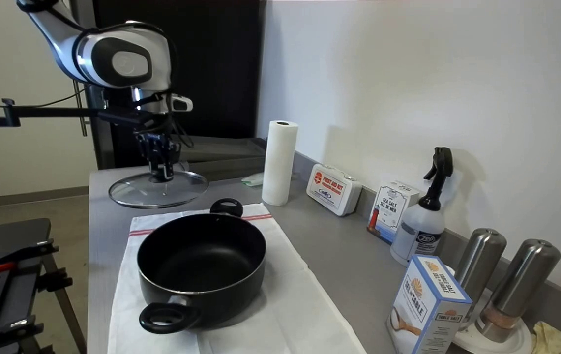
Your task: Remove the lid from the pot
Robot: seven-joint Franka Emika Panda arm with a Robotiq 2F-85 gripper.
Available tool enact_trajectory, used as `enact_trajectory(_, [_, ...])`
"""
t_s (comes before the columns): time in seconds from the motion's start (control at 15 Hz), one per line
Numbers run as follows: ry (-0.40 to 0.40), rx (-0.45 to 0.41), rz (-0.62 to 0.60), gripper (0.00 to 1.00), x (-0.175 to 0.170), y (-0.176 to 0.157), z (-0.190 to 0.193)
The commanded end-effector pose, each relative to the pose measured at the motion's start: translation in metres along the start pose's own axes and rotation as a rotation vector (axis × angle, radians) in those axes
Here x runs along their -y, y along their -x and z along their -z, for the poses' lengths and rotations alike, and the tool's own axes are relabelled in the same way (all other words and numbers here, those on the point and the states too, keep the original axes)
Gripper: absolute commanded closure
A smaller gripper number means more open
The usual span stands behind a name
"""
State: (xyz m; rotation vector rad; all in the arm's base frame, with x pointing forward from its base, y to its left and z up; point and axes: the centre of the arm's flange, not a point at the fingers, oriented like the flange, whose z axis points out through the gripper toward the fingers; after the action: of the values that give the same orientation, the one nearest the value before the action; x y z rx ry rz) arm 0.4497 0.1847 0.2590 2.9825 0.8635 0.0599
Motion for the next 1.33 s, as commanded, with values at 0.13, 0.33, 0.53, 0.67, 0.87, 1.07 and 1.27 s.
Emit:
enact_trajectory(0.13, [-0.005, -0.048, 0.076, 0.75, 0.006, -0.016, -0.037])
enact_trajectory(0.33, [-0.026, -0.083, 0.088, 0.75, 0.003, -0.016, -0.058])
enact_trajectory(0.53, [-0.04, -0.11, 0.09, 0.75, -0.003, -0.014, -0.078])
enact_trajectory(0.67, [-0.042, -0.111, 0.089, 0.75, -0.008, -0.012, -0.091])
enact_trajectory(0.87, [-0.047, -0.1, 0.091, 0.75, -0.014, -0.008, -0.106])
enact_trajectory(1.07, [-0.049, -0.095, 0.097, 0.75, -0.017, -0.008, -0.111])
enact_trajectory(1.27, [-0.052, -0.092, 0.102, 0.75, -0.016, -0.007, -0.11])
